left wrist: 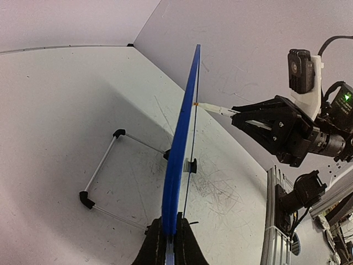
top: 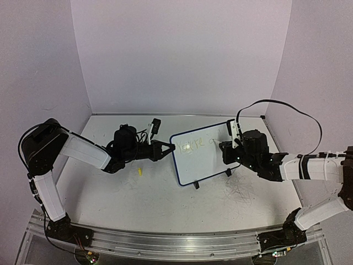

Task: Write a sentence on the whiteboard

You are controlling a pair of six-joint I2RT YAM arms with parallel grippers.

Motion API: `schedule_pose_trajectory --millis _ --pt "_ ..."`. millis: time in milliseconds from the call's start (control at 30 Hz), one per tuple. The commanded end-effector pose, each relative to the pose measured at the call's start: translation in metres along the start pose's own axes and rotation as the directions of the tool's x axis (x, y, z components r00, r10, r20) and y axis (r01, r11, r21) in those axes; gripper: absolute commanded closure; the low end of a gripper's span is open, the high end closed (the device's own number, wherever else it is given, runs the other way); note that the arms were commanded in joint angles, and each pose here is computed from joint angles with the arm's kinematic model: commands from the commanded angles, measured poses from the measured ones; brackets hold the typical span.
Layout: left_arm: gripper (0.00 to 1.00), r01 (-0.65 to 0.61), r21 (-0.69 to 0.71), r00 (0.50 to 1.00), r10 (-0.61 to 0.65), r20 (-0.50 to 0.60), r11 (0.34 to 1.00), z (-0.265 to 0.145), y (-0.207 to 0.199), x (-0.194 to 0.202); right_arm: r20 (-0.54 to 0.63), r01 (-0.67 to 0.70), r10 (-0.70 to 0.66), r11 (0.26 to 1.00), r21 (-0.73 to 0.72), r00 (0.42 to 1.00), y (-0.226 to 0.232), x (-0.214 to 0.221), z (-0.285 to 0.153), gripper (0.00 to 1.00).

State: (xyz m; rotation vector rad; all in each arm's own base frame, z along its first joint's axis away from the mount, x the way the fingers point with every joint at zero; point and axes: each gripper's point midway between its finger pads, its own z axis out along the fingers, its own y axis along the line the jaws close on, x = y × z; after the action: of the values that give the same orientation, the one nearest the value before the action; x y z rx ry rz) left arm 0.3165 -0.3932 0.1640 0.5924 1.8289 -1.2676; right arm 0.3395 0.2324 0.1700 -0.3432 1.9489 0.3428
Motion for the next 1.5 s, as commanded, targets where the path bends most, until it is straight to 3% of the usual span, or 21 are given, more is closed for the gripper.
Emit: schedule_pose_trajectory --millis 0,733,933,1067,1167,1333,1467 --pt "1.00 -0.039 0.003 0.999 0.039 0.027 0.999 -0.006 -0.007 -0.010 0.068 -0.011 0.012 1.000 -0.003 0.998 0.003 -0.026 0.003 1.00" --pt "1.00 -0.035 -0.003 0.999 0.035 0.035 0.999 -0.007 -0.008 -0.012 -0.030 -0.027 0.028 0.999 0.040 0.999 -0.011 0.012 -0.007 1.00" --pt "1.00 -0.030 -0.005 0.999 0.030 0.034 1.000 -0.008 -0.007 -0.011 0.022 -0.037 0.035 0.997 0.066 0.999 -0.016 -0.006 -0.018 1.00" --pt "1.00 -0.018 -0.011 0.999 0.018 0.042 1.000 -0.010 -0.007 -0.014 0.127 -0.031 0.035 0.999 -0.029 0.991 -0.005 -0.040 -0.049 1.00" --pt "0.93 -0.002 -0.012 0.999 0.003 0.052 1.000 -0.012 -0.010 -0.018 0.159 -0.013 0.020 0.999 -0.047 0.987 -0.005 -0.047 -0.062 1.00" --pt "0.63 0.034 -0.002 0.997 -0.034 0.069 0.999 -0.016 -0.015 -0.025 0.132 -0.003 0.009 0.999 -0.041 0.991 -0.006 -0.036 -0.060 1.00" --pt "0.51 0.062 0.001 0.995 -0.062 0.074 0.998 -0.018 -0.017 -0.026 0.120 0.007 0.001 0.998 -0.064 0.993 -0.001 -0.033 -0.055 1.00"
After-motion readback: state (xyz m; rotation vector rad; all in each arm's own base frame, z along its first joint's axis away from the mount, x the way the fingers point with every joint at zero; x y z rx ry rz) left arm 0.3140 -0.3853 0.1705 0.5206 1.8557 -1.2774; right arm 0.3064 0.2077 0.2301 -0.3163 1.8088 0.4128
